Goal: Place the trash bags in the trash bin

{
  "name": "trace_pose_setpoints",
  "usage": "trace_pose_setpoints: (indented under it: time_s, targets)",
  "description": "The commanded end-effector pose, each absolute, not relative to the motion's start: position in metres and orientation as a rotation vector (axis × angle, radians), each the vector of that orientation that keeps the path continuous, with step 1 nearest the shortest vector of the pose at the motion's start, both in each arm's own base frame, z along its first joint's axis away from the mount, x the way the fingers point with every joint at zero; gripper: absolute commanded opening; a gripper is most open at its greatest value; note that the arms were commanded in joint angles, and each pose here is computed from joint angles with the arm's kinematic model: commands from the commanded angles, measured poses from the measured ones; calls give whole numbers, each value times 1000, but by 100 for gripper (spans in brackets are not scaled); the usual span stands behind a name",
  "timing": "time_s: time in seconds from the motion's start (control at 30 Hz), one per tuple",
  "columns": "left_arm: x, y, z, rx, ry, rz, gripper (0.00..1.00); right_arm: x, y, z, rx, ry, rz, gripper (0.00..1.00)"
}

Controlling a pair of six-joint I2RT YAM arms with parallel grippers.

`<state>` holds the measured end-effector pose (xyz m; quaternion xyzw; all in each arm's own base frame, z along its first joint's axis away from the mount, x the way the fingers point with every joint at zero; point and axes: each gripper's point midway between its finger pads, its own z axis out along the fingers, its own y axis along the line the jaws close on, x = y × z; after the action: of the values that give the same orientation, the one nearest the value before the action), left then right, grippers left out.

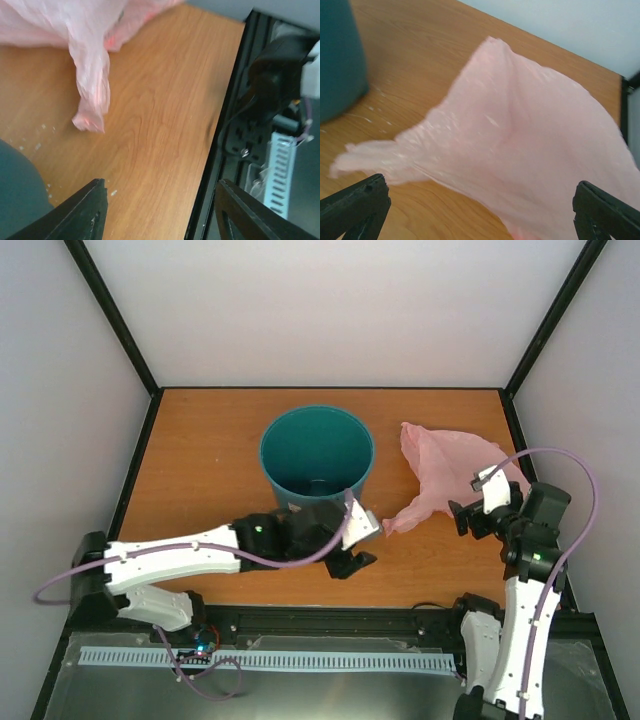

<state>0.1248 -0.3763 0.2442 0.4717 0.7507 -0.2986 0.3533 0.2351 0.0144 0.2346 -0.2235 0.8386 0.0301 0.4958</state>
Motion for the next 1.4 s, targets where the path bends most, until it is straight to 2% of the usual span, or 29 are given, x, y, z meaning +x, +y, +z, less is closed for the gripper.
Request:
trace_pose_setpoints:
  time_s: [0.0,0.1,0.37,0.7,1.0,1.2,1.37]
  targets:
    - [136,-396,214,1201,1931,-663,62,217,-18,220,-561,2158,-155,100]
    - [147,-406,189,1194,1935,-608,70,207,-28,192,-585,2272,-194,99]
    - [168,-435,136,1248,1949,-482,70,200,-49,185,-582,2334,-284,100]
    - [219,-438,137,1103,1961,-447,72,213,-114,192,-383,2318,-155,98]
    - [231,-453,116,1104,1998,-460,70,179,-182,184,-283,2310,-18,97]
    - [230,-463,108,1116,1987,-508,70,168,-189,164,-294,2325,98,92]
    - [233,-472,109,1104,1965,-536,69,172,-188,164,-353,2278,-3,91]
